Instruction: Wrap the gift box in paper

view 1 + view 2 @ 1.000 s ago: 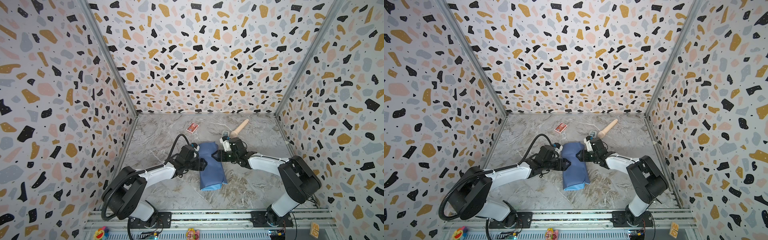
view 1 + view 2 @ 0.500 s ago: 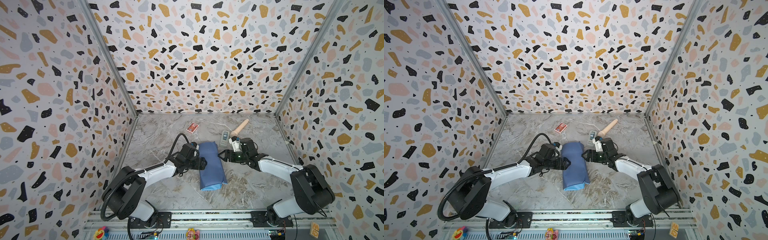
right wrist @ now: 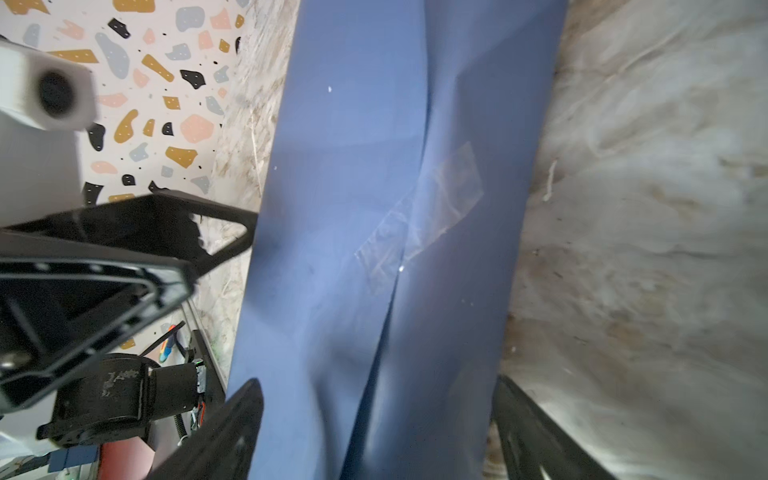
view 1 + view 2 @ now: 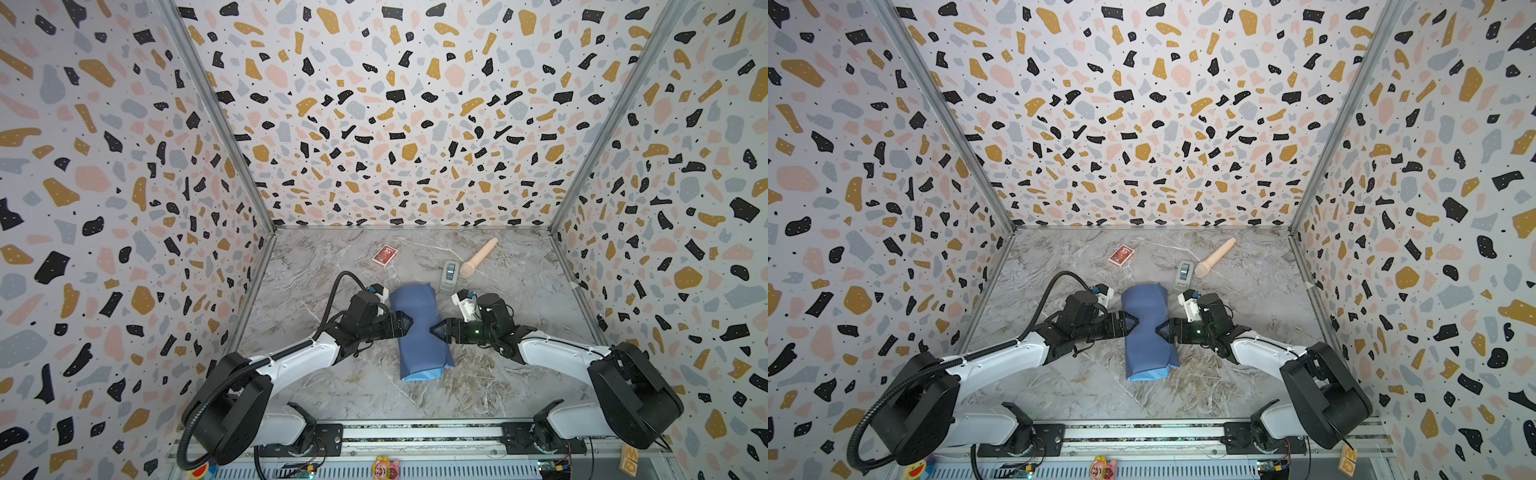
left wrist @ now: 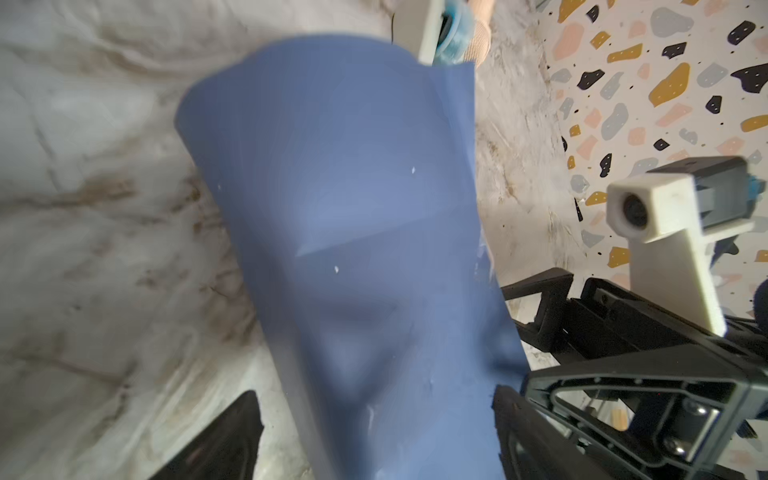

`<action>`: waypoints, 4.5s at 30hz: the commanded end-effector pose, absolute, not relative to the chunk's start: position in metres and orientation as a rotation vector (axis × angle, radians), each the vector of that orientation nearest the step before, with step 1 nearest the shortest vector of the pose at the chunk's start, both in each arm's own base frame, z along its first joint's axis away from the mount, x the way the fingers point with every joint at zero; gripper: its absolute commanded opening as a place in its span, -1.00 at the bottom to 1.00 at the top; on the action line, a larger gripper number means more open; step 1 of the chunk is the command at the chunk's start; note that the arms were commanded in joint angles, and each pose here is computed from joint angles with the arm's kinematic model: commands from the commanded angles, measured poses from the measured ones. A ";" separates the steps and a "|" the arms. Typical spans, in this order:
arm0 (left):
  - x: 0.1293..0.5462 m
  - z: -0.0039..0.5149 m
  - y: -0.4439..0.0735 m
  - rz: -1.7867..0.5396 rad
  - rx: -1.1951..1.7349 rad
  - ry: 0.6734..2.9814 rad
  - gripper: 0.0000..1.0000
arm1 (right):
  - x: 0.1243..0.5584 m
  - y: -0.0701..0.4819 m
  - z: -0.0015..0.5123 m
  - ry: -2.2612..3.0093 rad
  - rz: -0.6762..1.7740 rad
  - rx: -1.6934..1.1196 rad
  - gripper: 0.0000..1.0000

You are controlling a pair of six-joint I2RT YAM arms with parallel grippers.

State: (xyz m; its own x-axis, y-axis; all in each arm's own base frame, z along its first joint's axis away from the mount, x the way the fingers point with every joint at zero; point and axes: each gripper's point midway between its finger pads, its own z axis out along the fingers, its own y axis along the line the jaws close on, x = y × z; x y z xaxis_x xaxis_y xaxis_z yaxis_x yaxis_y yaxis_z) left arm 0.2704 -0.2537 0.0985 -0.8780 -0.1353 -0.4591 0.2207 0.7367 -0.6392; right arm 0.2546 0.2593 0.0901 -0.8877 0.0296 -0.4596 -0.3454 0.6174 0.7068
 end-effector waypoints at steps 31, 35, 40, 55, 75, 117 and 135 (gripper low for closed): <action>0.267 0.110 -0.254 -1.146 0.181 2.378 0.73 | 0.284 0.296 0.126 2.303 1.213 -0.345 0.75; 0.259 0.113 -0.260 -1.175 0.189 2.368 0.72 | 0.295 0.307 0.128 2.297 1.218 -0.388 0.72; 0.255 0.112 -0.255 -1.138 0.193 2.372 0.74 | 0.312 0.287 0.121 2.335 1.115 -0.381 0.73; 0.239 0.076 -0.240 -0.884 0.358 2.401 0.79 | 0.251 0.270 0.079 2.428 0.926 -0.589 0.79; 0.235 0.048 -0.233 -0.776 0.367 2.455 0.76 | 0.253 0.260 0.054 2.458 0.768 -0.634 0.54; 0.245 0.043 -0.230 -0.553 0.278 2.458 0.61 | 0.248 0.239 0.033 2.484 0.305 -0.608 0.53; 0.236 0.055 -0.220 -0.516 0.332 2.473 0.71 | 0.237 0.245 0.038 2.465 0.384 -0.687 0.45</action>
